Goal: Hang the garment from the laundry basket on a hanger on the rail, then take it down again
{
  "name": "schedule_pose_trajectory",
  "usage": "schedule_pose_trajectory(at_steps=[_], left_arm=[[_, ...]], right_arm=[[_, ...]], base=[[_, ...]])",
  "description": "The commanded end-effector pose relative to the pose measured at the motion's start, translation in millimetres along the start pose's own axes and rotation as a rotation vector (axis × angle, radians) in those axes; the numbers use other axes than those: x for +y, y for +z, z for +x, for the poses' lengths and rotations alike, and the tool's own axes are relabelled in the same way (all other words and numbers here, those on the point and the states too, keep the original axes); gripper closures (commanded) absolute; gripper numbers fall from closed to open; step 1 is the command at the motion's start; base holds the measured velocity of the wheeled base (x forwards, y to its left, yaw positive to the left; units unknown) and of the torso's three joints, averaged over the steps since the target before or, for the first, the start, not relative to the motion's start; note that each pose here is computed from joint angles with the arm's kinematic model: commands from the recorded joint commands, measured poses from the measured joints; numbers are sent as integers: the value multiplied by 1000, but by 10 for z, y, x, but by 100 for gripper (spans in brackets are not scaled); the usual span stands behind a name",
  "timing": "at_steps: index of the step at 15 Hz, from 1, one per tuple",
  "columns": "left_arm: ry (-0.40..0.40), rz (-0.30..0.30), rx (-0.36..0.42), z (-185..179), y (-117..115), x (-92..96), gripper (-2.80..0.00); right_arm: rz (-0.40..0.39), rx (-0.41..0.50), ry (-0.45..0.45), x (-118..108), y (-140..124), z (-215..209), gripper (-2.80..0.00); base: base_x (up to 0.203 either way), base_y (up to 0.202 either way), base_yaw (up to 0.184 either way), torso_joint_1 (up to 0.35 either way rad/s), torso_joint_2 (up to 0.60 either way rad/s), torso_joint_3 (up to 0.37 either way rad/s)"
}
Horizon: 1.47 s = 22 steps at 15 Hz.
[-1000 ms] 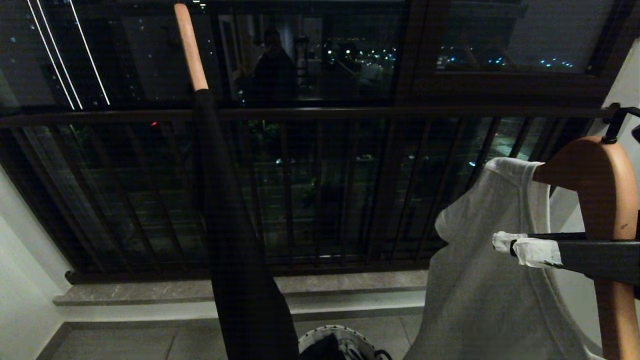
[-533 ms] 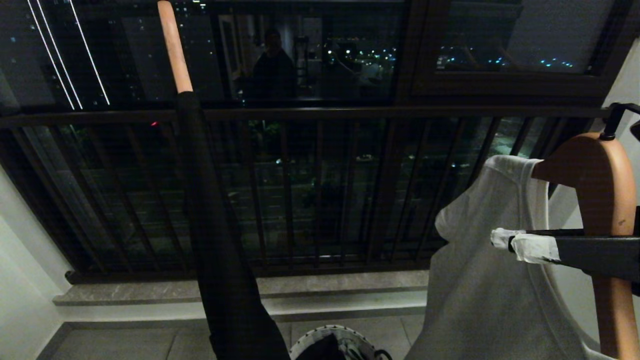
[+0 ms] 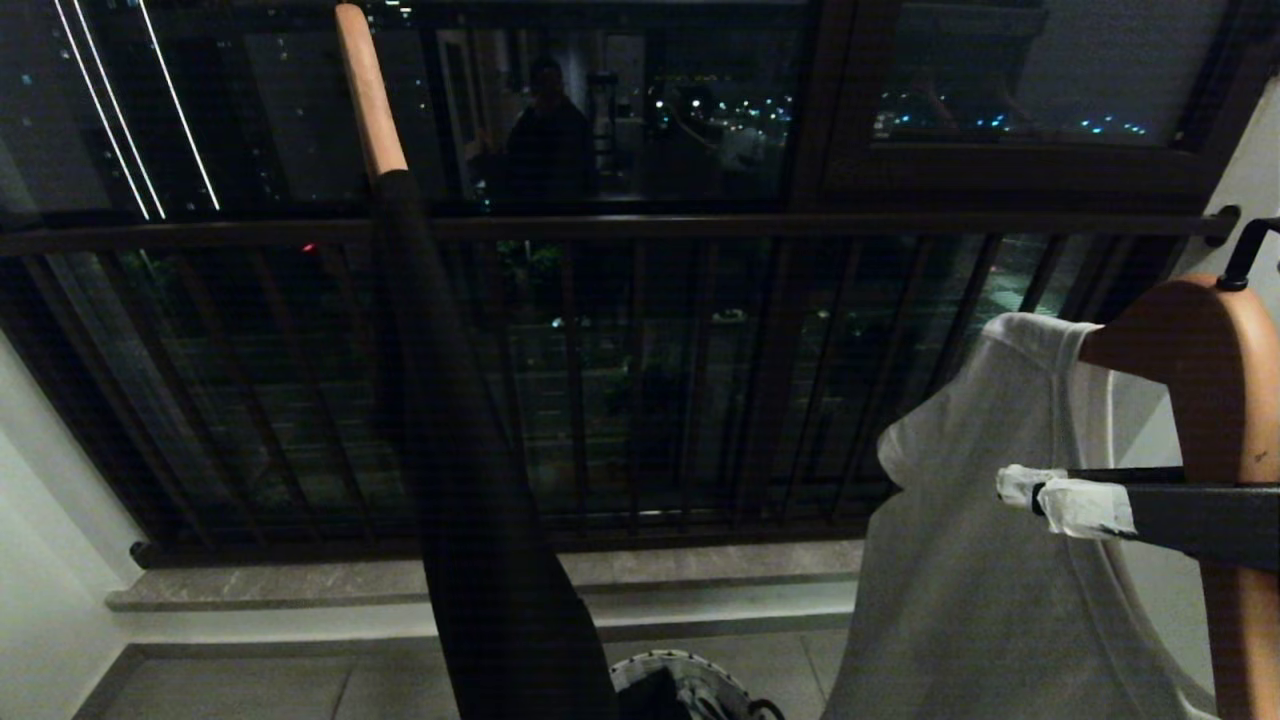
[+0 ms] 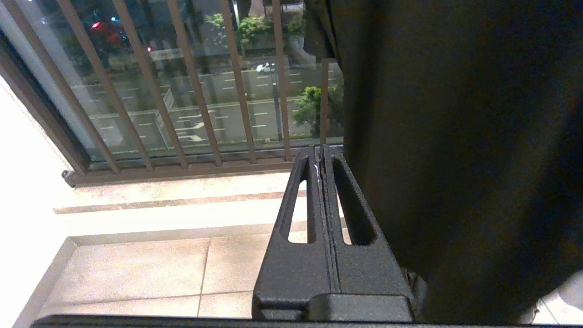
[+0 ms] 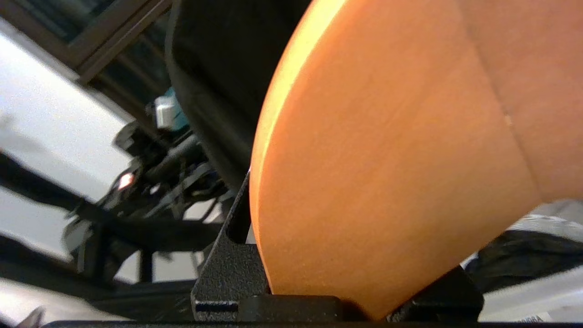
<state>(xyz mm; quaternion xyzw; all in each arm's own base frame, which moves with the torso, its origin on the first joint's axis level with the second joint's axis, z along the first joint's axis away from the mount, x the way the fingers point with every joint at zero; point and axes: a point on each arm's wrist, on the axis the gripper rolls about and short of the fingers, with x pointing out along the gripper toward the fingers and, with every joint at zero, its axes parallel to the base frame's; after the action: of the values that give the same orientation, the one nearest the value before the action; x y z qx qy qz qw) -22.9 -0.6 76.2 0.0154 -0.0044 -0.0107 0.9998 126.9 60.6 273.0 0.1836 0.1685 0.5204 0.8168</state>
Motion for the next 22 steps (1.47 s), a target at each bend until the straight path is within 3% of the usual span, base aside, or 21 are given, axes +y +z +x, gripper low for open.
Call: schedule_pose_trajectory(at_steps=[1, 22], left_arm=[[0, 0, 2, 2, -9, 0, 0], [0, 0, 2, 2, -9, 0, 0]], right_arm=[[3, -9, -17, -35, 20, -8, 0], [-21, -7, -28, -82, -5, -40, 0]], base=[[0, 0, 0, 0, 0, 0], [0, 0, 0, 0, 0, 0]])
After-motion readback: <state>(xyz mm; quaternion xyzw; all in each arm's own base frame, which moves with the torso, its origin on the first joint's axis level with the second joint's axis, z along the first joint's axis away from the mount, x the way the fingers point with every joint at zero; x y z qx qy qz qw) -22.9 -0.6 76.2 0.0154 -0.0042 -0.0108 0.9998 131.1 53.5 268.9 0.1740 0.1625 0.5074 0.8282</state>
